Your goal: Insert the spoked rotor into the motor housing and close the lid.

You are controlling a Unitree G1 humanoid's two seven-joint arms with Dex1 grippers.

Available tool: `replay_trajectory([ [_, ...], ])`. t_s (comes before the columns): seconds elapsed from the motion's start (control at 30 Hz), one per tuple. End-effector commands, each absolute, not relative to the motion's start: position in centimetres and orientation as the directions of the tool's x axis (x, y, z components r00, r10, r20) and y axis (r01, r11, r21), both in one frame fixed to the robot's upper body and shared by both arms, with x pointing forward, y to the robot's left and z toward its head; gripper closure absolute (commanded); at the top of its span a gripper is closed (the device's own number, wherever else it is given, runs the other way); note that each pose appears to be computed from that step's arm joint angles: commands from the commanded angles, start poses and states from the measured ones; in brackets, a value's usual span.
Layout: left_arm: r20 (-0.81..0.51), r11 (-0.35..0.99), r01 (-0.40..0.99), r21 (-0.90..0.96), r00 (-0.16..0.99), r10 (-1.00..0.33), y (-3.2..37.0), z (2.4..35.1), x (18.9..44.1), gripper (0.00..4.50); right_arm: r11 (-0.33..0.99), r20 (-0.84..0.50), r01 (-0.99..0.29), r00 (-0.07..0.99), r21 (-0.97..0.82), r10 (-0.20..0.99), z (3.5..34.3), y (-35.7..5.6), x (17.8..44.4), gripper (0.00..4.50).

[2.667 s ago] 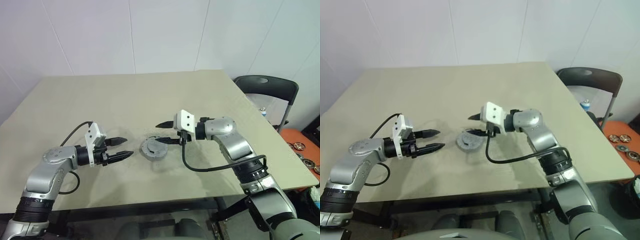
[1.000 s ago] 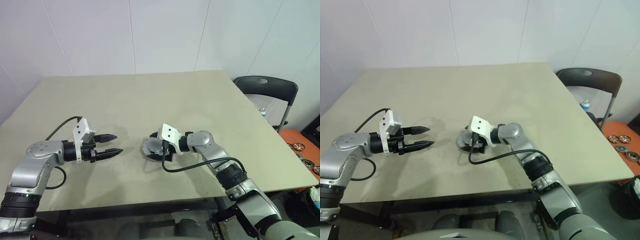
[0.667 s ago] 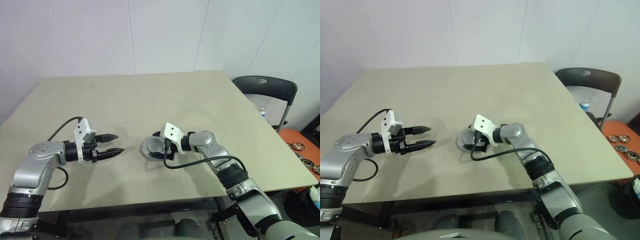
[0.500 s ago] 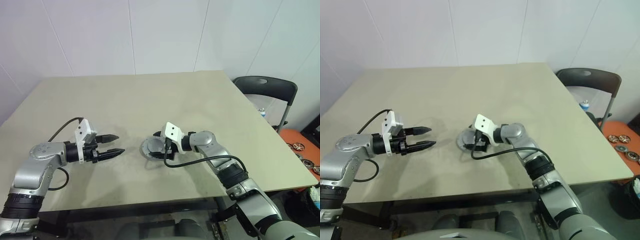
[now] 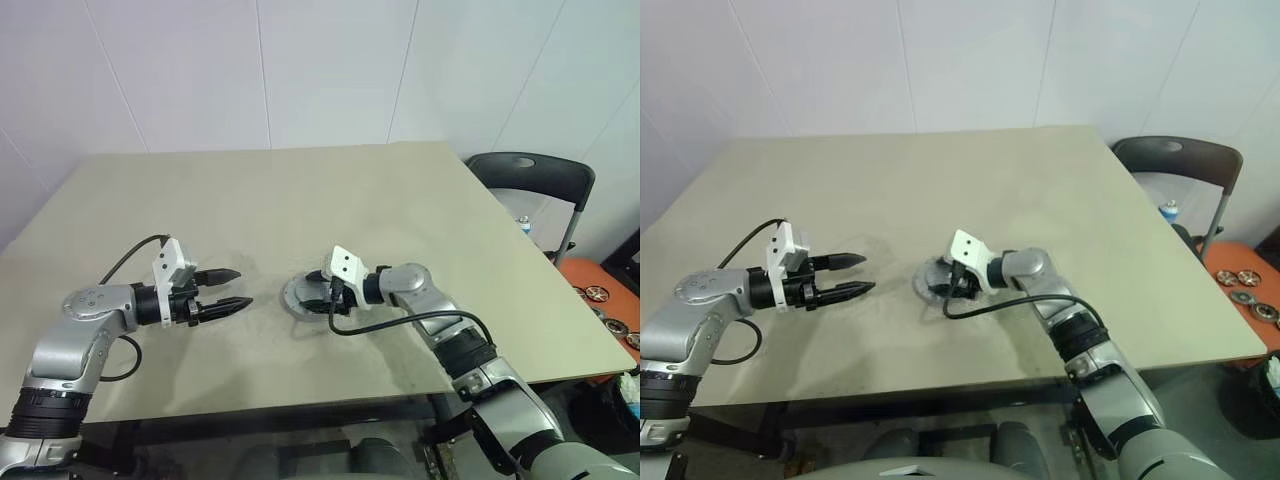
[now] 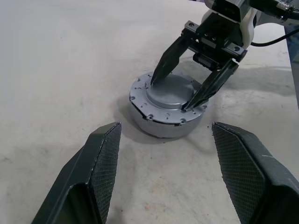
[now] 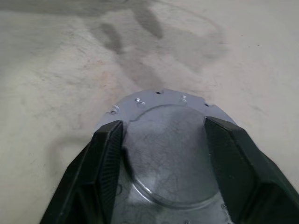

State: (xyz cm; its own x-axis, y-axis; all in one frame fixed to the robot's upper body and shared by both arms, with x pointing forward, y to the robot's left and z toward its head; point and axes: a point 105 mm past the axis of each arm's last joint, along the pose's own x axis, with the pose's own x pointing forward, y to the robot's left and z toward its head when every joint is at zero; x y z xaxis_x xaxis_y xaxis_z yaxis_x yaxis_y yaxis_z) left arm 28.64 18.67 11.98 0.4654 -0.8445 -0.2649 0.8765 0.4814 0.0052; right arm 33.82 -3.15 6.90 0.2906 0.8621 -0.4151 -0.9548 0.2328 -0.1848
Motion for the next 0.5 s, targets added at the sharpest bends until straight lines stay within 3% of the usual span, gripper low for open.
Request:
replay_trajectory([
  [0.03, -0.249, 0.466, 0.884, 0.036, 0.46, -0.852, 18.1, 12.7, 28.6, 1.18, 0.277, -0.433, -0.937, 0.344, -0.212, 0.833, 6.8, -4.2, 34.6, 1.5],
  [0.27, -0.244, 0.464, 0.885, 0.033, 0.457, -0.855, 18.0, 12.7, 28.7, 1.18, 0.282, -0.437, -0.939, 0.341, -0.195, 0.832, 6.5, -4.4, 34.5, 1.5],
  [0.5, -0.245, 0.46, 0.887, 0.029, 0.453, -0.857, 17.9, 12.5, 28.7, 1.18, 0.295, -0.407, -0.955, 0.263, 0.016, 0.875, 7.1, -4.1, 33.2, 1.5],
])
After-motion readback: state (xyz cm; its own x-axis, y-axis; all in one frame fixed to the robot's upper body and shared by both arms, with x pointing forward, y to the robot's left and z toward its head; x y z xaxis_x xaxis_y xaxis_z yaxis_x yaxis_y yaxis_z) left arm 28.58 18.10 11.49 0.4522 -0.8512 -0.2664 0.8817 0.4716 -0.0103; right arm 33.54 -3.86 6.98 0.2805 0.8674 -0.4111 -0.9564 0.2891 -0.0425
